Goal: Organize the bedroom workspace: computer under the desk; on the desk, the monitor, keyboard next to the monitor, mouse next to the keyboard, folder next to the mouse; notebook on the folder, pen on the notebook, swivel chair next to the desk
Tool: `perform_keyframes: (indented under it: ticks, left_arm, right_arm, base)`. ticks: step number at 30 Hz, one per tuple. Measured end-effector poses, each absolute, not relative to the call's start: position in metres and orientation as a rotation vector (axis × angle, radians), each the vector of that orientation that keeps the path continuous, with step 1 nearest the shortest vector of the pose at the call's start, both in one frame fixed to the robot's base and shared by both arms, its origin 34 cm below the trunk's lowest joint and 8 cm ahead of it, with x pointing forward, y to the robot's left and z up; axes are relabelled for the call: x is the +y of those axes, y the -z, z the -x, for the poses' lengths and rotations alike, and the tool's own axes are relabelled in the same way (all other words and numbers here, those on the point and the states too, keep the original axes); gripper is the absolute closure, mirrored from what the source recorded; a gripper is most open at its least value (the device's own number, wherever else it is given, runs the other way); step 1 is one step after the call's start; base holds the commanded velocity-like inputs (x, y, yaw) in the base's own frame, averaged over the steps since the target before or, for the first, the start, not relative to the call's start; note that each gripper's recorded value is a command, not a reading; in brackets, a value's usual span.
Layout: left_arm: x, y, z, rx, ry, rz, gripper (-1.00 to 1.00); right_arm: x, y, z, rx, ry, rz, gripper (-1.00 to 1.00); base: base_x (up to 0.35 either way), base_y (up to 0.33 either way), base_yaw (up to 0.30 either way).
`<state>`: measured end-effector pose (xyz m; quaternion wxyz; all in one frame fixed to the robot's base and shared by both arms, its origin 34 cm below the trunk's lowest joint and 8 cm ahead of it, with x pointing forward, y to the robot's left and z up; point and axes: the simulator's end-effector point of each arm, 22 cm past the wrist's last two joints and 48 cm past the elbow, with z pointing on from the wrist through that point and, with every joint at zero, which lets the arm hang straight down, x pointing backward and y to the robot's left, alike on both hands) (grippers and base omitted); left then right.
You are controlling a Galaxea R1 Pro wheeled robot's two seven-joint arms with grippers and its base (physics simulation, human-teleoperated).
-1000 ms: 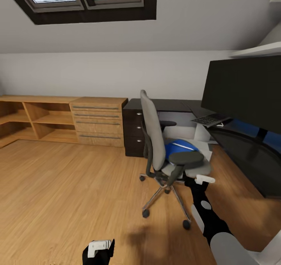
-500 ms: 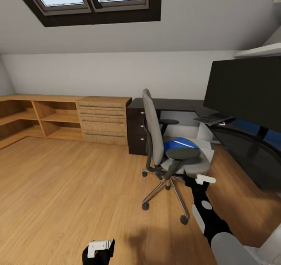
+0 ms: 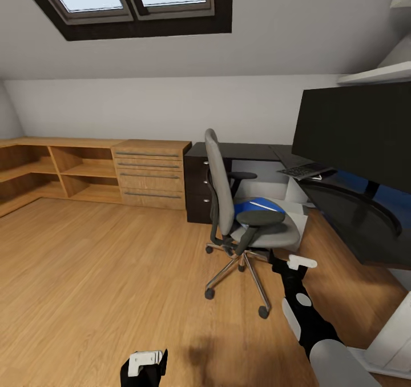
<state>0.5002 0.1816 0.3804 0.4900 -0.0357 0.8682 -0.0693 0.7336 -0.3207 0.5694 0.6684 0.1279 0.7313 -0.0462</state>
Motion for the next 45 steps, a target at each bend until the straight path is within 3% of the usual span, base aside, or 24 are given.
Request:
perform_keyframes:
  ticks: [36,45]
  left_arm:
    - [0.173,-0.412,-0.511,2.055,0.180,0.109,-1.00]
    - [0.180,-0.430,-0.522,2.009,0.171,0.107,-1.00]
  right_arm:
    - [-0.302,-0.621,-0.754,1.590,0.065,-0.262,-1.00]
    - [-0.317,-0.572,-0.733,1.709,0.097,-0.252,-1.00]
  base:
    - [0.000,0.000,-0.054]
    - [0.000,0.000,0.000]
